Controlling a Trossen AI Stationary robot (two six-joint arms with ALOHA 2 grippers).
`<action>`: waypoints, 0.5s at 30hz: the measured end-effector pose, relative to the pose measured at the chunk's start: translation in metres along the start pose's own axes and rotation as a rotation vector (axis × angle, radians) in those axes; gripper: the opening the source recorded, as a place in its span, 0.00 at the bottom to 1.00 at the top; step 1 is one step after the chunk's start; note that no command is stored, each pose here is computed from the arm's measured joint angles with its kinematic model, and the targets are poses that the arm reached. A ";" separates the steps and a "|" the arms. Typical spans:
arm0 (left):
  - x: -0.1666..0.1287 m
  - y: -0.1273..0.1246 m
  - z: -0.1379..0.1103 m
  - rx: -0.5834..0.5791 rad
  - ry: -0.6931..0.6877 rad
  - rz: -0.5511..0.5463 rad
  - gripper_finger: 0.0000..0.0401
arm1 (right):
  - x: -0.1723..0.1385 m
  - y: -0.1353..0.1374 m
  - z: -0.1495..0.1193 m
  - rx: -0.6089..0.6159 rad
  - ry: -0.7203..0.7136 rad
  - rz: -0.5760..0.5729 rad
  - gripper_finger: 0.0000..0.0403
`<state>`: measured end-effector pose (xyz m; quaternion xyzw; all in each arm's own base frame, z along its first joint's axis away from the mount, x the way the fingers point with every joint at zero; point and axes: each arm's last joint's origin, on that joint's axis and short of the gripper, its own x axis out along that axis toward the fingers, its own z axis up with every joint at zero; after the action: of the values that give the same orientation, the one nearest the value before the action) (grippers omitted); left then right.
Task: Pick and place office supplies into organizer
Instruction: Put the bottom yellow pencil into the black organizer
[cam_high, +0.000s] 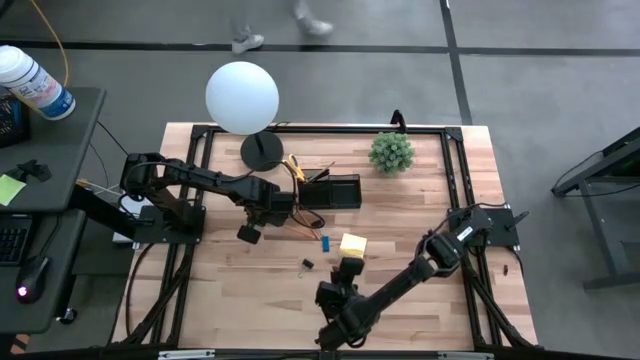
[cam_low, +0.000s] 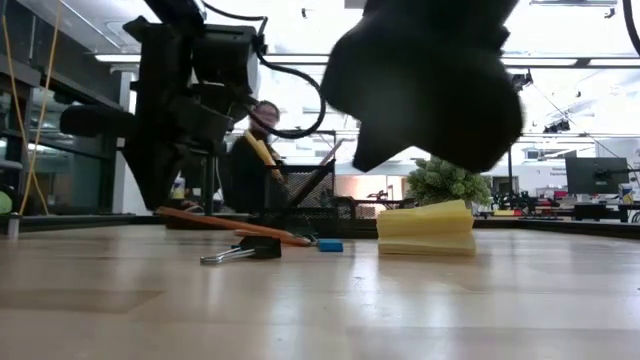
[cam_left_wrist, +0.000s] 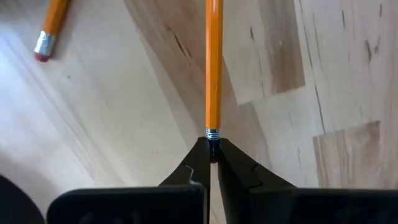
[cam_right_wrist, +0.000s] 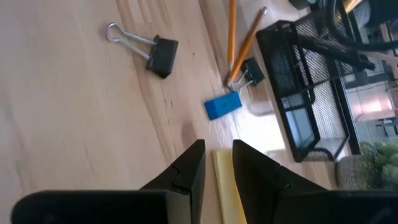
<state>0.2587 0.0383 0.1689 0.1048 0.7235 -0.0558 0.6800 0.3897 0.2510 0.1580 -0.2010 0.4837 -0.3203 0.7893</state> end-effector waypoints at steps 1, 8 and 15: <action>-0.001 0.000 0.001 -0.002 -0.003 0.003 0.00 | -0.002 0.000 -0.001 0.005 0.000 -0.002 0.19; -0.011 0.002 0.001 -0.006 0.032 0.005 0.00 | -0.010 0.003 -0.008 0.021 -0.007 -0.004 0.19; -0.032 0.006 0.003 -0.028 0.070 0.039 0.00 | -0.014 0.003 -0.012 0.043 -0.006 -0.015 0.19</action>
<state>0.2645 0.0407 0.2013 0.1114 0.7455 -0.0286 0.6565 0.3760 0.2628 0.1593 -0.1887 0.4728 -0.3361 0.7924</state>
